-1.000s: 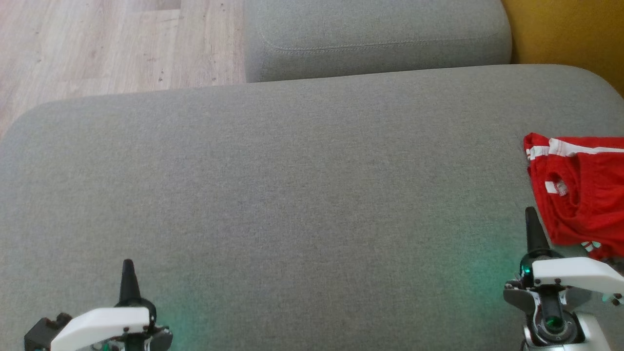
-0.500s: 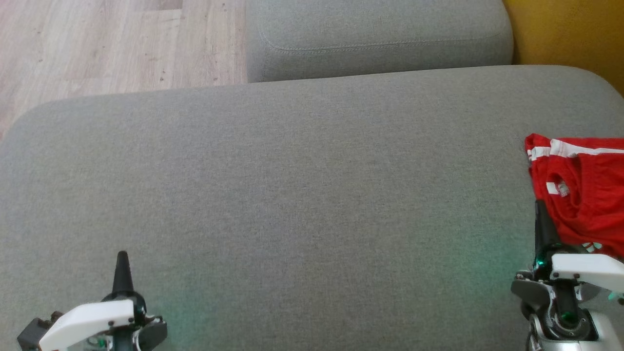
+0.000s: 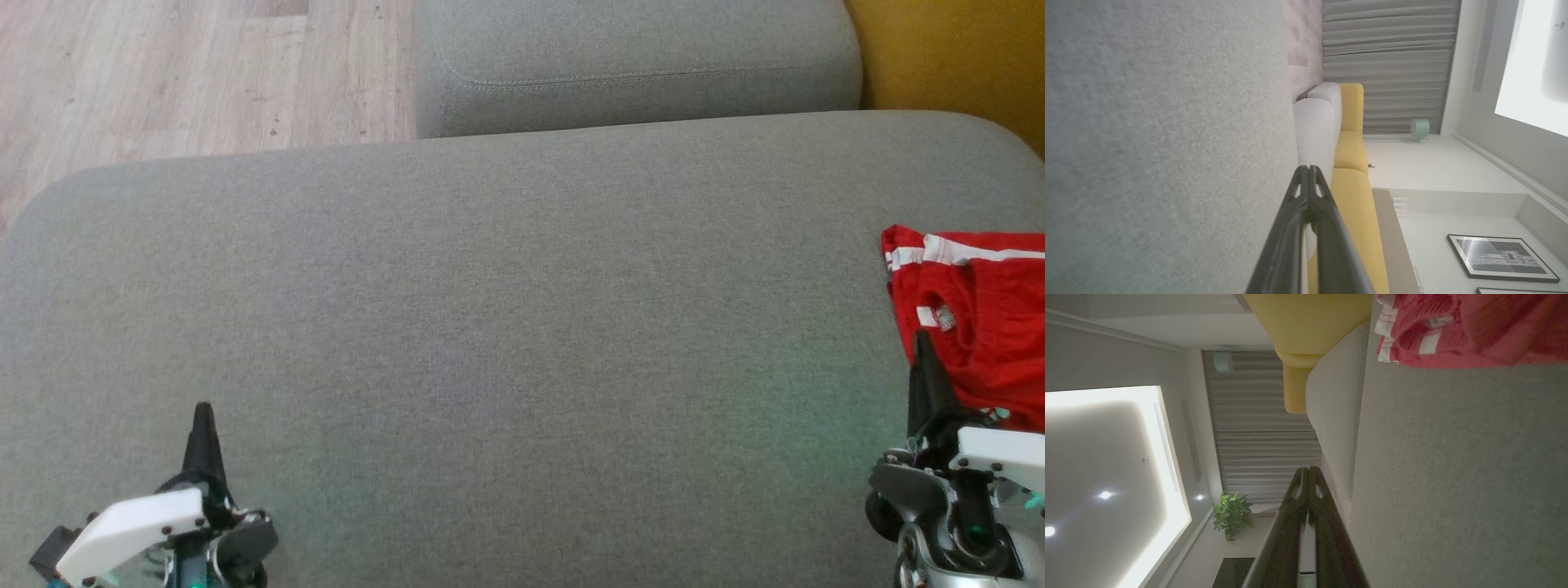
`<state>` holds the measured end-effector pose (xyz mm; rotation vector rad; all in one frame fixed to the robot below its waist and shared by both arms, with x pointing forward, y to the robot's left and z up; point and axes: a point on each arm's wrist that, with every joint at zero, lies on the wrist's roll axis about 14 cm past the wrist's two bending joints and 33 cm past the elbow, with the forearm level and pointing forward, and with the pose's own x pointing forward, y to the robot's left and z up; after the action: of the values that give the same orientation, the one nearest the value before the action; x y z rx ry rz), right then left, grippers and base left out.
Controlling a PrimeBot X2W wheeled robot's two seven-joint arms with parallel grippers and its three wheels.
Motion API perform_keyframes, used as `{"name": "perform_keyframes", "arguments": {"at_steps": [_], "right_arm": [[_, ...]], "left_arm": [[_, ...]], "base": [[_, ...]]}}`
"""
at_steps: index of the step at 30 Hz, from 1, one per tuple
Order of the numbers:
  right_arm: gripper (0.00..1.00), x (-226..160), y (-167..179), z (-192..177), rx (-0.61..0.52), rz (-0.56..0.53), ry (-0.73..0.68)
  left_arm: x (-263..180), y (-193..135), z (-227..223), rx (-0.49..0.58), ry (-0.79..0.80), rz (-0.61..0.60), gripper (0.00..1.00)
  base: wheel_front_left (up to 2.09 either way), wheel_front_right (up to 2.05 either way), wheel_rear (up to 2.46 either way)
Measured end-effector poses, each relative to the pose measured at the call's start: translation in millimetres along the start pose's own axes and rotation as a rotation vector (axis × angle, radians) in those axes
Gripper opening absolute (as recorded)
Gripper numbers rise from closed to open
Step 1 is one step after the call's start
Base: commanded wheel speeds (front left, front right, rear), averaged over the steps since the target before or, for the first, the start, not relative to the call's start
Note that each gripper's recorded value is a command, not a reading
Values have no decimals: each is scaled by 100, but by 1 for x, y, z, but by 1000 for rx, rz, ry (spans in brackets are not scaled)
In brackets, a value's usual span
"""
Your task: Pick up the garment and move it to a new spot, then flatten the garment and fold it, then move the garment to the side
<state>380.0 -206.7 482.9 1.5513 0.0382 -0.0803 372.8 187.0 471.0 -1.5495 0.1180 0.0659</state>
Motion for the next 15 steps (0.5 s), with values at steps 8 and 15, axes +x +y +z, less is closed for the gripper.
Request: {"name": "perform_keyframes", "arguments": {"at_steps": [8, 15], "right_arm": [[0, 0, 3, 1, 22, 10, 0], [0, 0, 3, 1, 22, 10, 0]], "left_arm": [[1, -5, 1, -19, -3, -19, 0], [1, -5, 1, -19, -3, -19, 0]], "base": [[0, 0, 0], [0, 0, 0]]}}
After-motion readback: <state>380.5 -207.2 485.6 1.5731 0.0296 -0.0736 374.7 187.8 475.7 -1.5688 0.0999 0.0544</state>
